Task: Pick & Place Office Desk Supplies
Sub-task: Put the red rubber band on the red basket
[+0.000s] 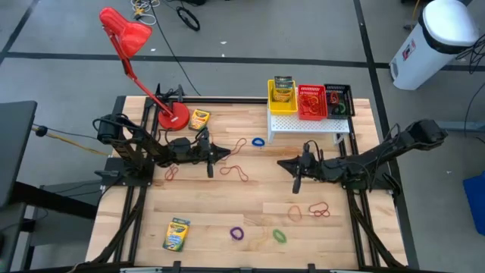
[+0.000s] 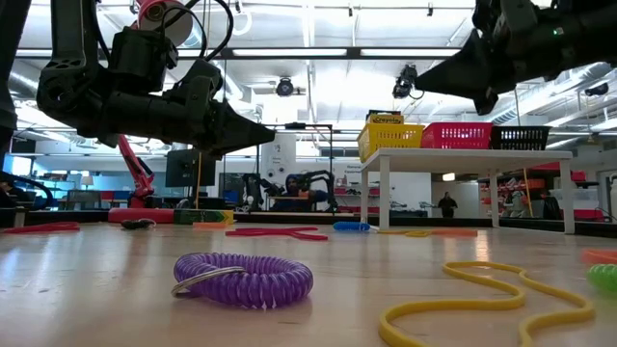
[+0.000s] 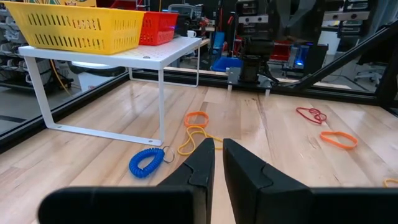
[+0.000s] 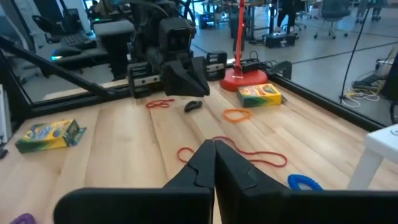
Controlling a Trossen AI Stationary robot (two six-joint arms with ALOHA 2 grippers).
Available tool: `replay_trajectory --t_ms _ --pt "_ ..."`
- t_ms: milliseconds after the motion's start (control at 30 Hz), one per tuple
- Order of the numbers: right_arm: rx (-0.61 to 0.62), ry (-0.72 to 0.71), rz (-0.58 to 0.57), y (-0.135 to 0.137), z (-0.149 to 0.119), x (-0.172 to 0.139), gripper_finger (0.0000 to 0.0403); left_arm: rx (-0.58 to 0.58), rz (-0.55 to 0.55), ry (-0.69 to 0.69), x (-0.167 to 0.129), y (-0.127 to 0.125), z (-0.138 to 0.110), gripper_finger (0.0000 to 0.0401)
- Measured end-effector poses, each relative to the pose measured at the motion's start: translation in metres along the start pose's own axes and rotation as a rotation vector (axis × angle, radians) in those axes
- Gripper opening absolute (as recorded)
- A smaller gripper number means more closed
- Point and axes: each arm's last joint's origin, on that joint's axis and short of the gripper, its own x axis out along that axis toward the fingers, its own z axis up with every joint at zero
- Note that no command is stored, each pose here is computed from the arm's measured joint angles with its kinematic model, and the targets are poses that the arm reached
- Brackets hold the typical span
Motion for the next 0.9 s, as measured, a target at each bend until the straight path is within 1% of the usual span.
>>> replay_trajectory --t_ms 167,533,900 --pt "-0.015 0.005 0.060 0.002 0.000 0.000 0.0004 0.000 0.000 0.000 0.000 0.000 0.000 0.0038" --pt "-0.024 0.009 0.068 0.002 0.000 0.000 0.0004 0.000 0.000 0.000 0.000 0.000 0.000 0.0038" --pt "-0.042 0.027 0.148 0.011 -0.002 -0.005 0.0004 0.000 0.000 0.000 0.000 0.000 0.000 0.0038"
